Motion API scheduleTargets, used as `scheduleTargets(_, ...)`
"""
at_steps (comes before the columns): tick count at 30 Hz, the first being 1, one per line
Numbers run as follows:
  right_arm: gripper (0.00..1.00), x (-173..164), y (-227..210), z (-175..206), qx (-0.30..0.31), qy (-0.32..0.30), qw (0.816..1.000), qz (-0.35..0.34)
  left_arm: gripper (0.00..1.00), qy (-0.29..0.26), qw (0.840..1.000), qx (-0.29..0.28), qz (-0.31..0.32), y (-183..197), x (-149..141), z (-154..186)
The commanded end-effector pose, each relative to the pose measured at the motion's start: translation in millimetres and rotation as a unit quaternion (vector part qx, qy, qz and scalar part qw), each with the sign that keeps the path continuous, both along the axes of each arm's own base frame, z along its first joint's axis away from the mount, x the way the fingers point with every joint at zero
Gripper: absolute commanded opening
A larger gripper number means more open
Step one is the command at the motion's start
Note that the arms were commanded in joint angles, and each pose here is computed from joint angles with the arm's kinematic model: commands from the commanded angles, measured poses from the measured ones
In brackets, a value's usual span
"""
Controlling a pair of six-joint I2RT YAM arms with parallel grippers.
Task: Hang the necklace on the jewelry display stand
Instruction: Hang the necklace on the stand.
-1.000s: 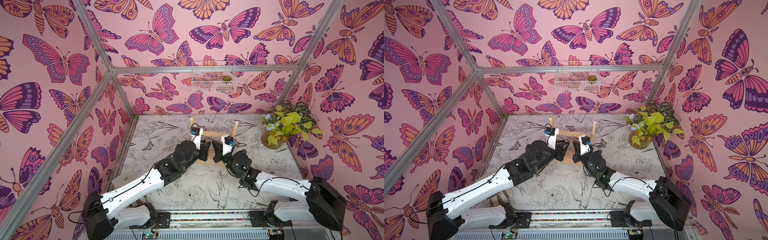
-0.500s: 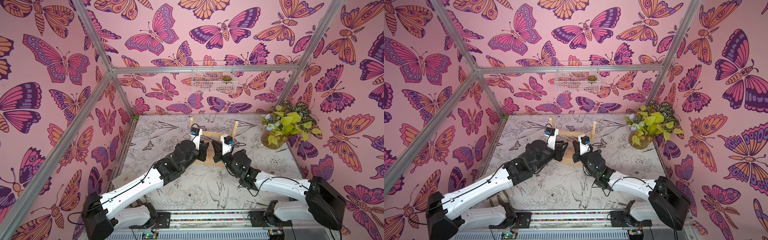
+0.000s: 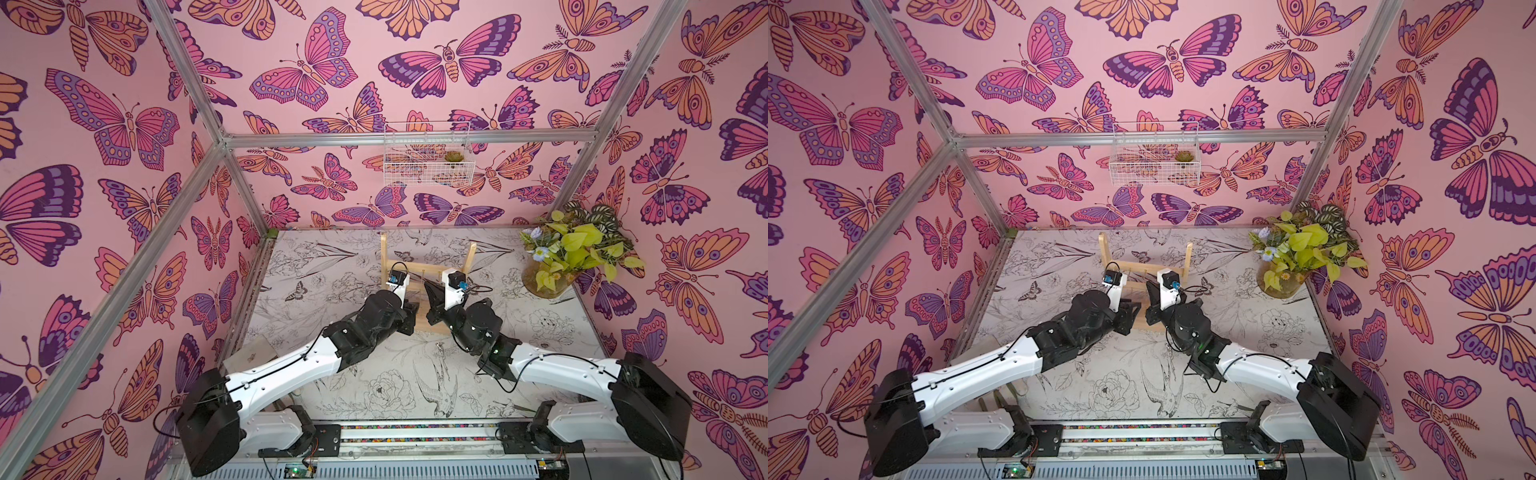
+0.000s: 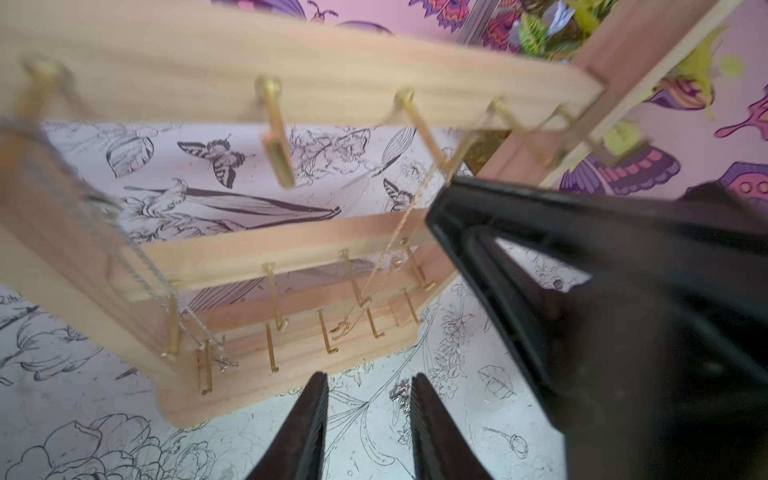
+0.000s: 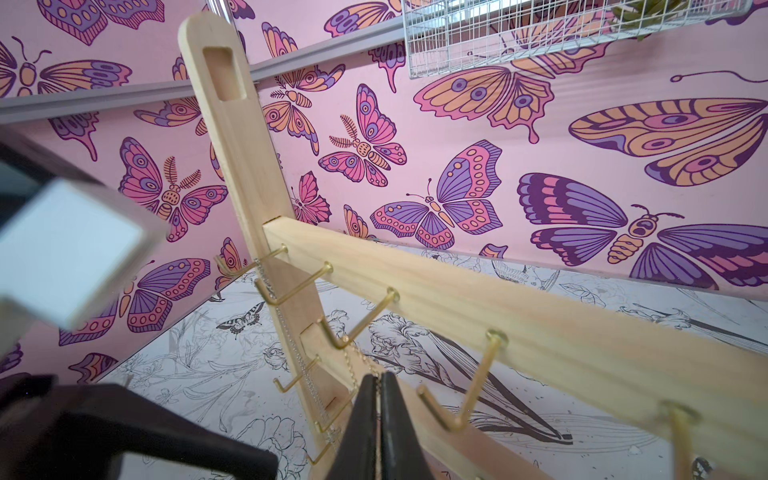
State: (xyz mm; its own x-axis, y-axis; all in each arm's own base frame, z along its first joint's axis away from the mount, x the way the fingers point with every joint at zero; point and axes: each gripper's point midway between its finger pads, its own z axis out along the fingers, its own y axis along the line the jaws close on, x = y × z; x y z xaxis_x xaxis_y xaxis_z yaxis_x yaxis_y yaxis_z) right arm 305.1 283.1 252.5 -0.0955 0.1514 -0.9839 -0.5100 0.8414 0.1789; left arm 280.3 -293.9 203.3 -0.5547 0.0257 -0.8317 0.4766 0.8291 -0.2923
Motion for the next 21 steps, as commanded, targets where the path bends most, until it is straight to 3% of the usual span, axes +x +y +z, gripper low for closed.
scheduleTargets(1, 0.08, -0.6, 1.0, 11.8, 0.007, -0.012, 1.0, -0.003, 0.36, -0.012, 1.0, -0.022, 0.006, -9.0, 11.3, -2.2)
scheduleTargets(21, 0.08, -1.3, 1.8, 7.8, 0.008, -0.008, 1.0, 0.0, 0.36, -0.085, 0.993, -0.044, 0.072, -10.7, 46.3, 11.5)
